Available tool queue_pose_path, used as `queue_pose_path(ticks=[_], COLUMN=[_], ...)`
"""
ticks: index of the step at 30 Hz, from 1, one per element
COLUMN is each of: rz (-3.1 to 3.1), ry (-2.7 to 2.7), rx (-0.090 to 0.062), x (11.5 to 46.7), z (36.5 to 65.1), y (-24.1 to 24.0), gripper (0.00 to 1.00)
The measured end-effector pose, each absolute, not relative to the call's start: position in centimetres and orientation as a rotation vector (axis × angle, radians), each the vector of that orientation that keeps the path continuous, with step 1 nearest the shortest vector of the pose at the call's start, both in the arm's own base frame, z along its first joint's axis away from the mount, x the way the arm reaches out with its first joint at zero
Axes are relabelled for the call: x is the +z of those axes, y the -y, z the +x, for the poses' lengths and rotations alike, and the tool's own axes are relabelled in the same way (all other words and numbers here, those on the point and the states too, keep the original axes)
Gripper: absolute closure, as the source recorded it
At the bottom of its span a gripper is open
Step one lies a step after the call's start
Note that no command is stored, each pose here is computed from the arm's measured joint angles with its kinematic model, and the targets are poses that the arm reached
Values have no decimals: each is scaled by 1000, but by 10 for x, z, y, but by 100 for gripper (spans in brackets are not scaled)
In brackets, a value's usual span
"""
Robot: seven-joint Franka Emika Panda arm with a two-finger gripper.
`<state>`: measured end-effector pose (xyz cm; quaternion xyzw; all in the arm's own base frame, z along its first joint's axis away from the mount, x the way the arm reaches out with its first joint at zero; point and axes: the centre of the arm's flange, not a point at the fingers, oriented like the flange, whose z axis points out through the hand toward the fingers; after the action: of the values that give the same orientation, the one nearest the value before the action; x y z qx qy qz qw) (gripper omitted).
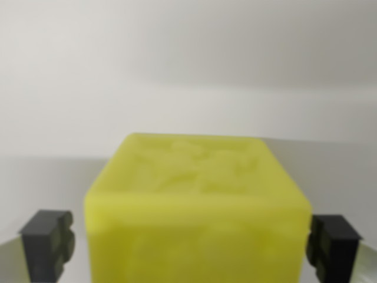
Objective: Pick yellow cube
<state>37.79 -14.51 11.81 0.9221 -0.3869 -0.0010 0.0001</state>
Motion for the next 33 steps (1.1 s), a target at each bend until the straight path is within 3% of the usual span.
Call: queue_pose_path(ticks=[5,6,33], rz=[2898,2897,2897], ry=[1214,1214,1215], rx=[-2,-2,-1], x=[116,116,174], z=[378,378,378], y=[145,145,145], gripper=[0,100,100])
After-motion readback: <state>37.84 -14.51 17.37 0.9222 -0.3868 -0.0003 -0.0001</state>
